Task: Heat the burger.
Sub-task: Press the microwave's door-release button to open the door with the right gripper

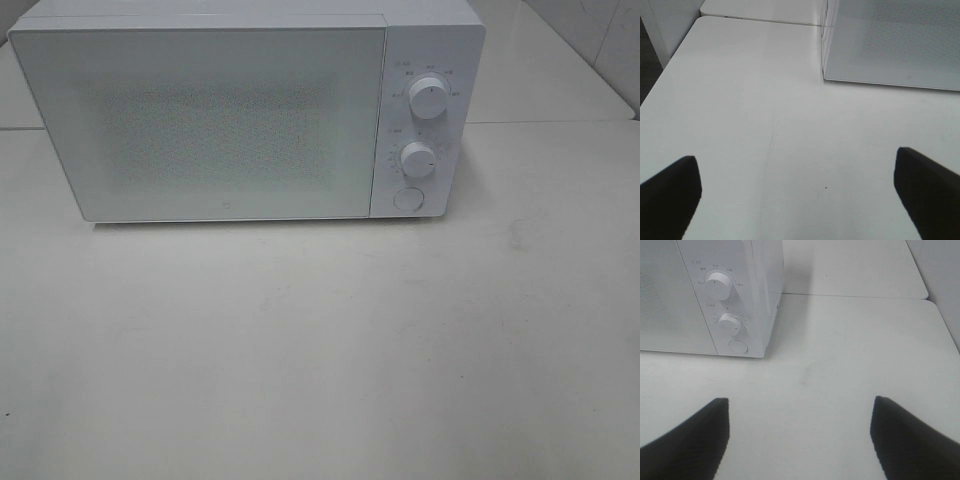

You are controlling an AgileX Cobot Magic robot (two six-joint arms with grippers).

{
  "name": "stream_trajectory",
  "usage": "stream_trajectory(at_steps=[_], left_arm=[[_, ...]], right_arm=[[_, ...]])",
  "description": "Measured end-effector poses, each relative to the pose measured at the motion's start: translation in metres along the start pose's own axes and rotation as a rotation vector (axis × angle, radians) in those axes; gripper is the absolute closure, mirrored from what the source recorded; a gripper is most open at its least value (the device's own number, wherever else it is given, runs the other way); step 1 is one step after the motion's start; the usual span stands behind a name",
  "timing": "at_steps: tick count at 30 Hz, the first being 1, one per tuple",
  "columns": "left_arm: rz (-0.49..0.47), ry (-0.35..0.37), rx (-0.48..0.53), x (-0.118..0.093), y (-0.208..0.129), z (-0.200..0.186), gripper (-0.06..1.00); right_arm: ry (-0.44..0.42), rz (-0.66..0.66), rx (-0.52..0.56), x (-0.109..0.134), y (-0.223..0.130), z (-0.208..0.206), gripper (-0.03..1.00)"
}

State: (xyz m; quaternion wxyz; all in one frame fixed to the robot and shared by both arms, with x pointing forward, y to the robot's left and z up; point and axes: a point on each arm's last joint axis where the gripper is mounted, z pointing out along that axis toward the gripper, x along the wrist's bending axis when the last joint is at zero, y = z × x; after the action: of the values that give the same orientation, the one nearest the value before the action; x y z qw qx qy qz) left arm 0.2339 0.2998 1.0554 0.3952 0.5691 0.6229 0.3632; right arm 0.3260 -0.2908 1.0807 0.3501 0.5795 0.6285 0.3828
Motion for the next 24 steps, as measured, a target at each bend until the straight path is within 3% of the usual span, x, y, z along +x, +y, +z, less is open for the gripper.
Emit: stream_trajectory(at_steps=[16, 24], left_arm=[[0.0, 0.0, 0.0, 0.0, 0.0, 0.0, -0.05], [0.0, 0.0, 0.0, 0.0, 0.0, 0.0, -0.05]], right_arm=[[0.022, 0.035, -0.023, 0.005, 0.022, 0.068, 0.21], [0.052, 0.033, -0.121, 0.009, 0.011, 0.111, 0.21]])
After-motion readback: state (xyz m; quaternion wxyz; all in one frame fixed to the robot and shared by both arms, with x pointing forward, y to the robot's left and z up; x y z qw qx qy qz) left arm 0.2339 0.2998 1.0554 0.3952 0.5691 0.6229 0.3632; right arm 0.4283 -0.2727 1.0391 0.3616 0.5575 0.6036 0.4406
